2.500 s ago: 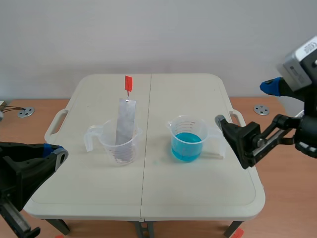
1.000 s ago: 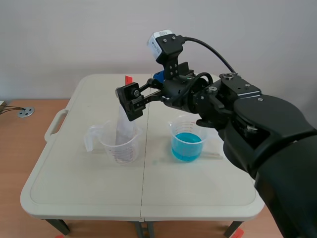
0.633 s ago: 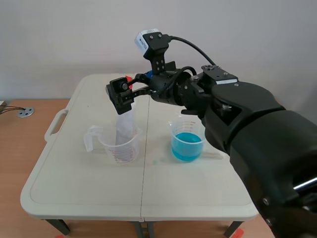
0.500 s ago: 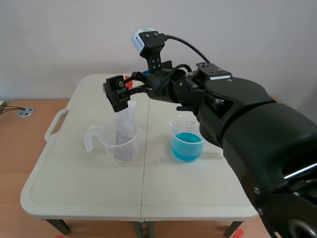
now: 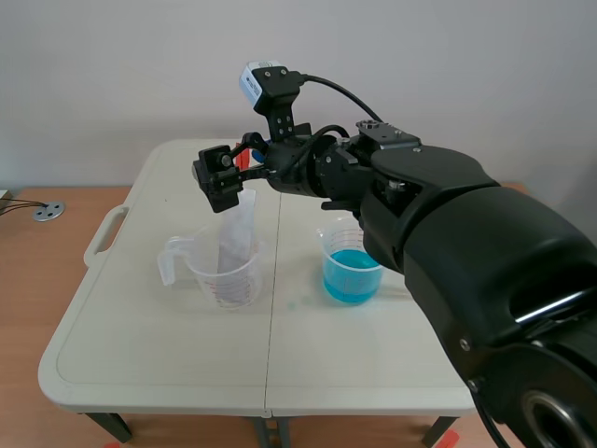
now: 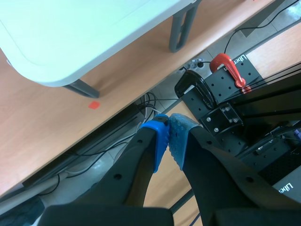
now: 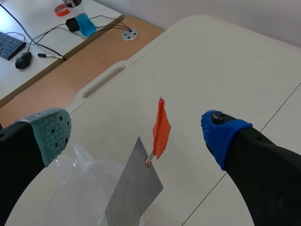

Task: Hold the metal plate by the orange handle, dip it into the blue solution, take it out and point at it, then put the plate back in the beaker on the left.
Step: 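Lift the metal plate out of the left beaker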

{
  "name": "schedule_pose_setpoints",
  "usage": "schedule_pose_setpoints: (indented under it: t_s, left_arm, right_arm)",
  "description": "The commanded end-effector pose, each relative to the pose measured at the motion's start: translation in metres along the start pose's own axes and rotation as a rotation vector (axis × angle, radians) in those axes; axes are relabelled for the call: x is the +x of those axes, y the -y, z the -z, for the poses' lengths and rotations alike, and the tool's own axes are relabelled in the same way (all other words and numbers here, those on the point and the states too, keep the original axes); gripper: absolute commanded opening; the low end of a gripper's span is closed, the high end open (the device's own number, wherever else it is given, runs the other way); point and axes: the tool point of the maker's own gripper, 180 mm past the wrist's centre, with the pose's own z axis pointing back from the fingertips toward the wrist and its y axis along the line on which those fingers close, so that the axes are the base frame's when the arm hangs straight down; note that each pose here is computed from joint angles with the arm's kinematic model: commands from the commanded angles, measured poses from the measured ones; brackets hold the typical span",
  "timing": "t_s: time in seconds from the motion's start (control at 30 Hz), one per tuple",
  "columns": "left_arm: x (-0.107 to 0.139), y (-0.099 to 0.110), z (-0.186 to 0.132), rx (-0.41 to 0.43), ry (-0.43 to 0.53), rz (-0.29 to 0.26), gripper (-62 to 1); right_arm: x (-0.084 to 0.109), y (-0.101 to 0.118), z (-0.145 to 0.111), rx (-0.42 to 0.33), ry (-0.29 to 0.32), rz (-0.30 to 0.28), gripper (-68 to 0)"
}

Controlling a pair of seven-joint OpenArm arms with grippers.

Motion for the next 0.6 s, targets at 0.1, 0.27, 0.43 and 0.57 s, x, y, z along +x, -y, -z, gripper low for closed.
schedule_pose_setpoints:
  t_s: [0.1,0.27,0.43,0.57]
  left_arm:
    - [0.0056,0.0015,0.0006,-0.005,0.020,-0.007,-59.7]
    - [0.0056,0.0015,0.0006,-0.005,0.020,-0.007,-59.7]
    - [0.0052,0.0015,0.0006,-0.005,0.018,-0.007,-59.7]
    - [0.0031,0.0015,0.0007,-0.005,0.007,-0.007,-59.7]
  right_arm:
    - [0.0278,0.0001,0.0029,0.008,0.062,-0.021,-27.0]
    - [0.0276,0.0003,0.0028,0.008,0.061,-0.021,-35.7]
    - [0.0276,0.0003,0.0028,0.008,0.061,-0.021,-42.9]
    - [0.0276,0.0003,0.0028,0.008,0.061,-0.021,-50.3]
